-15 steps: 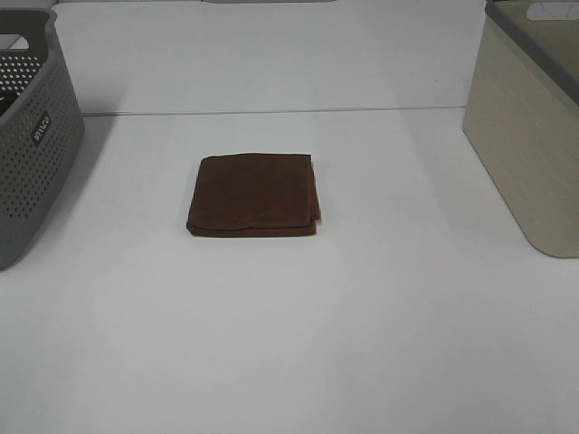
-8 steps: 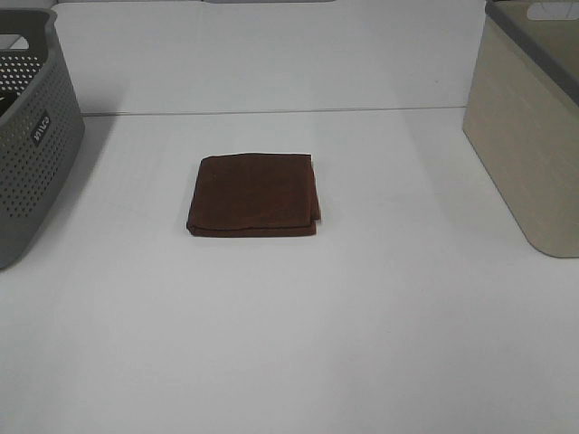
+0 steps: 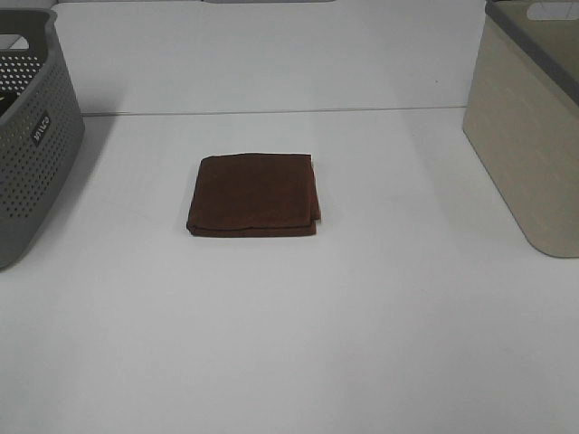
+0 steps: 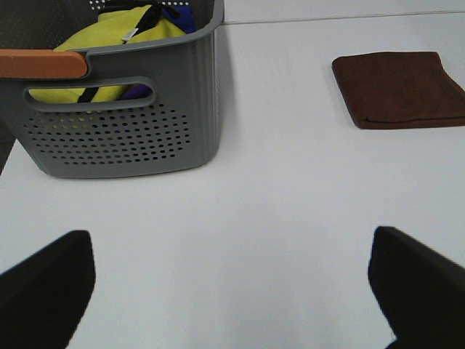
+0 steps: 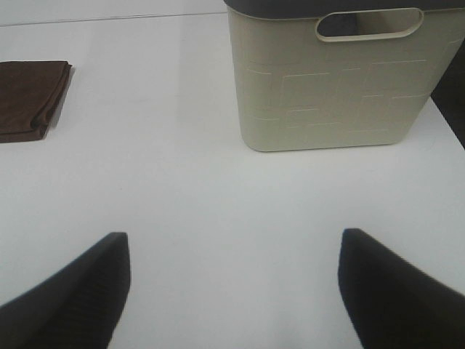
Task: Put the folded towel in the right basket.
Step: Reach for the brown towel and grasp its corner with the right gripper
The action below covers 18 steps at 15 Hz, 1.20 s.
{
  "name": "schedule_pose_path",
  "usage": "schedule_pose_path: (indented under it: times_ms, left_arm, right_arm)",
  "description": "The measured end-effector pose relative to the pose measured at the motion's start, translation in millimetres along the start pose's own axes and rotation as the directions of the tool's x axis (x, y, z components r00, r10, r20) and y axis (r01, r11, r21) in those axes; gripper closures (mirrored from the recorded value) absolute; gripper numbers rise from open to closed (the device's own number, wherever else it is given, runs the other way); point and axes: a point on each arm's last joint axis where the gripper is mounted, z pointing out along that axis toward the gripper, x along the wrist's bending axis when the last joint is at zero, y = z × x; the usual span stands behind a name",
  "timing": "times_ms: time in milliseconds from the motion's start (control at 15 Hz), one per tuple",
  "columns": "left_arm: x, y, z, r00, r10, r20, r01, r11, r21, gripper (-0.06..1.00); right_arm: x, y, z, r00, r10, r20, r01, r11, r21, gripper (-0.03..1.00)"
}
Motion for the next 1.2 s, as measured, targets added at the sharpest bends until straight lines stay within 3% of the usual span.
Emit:
schedule_pose_path:
  times_ms: [1200]
  left_arm:
    - [0.0,0.0,0.0,1.0,0.0,0.0,0.0,1.0,0.0,-0.03]
  right_arm:
    - [0.0,0.0,0.0,1.0,0.0,0.0,0.0,1.0,0.0,0.22]
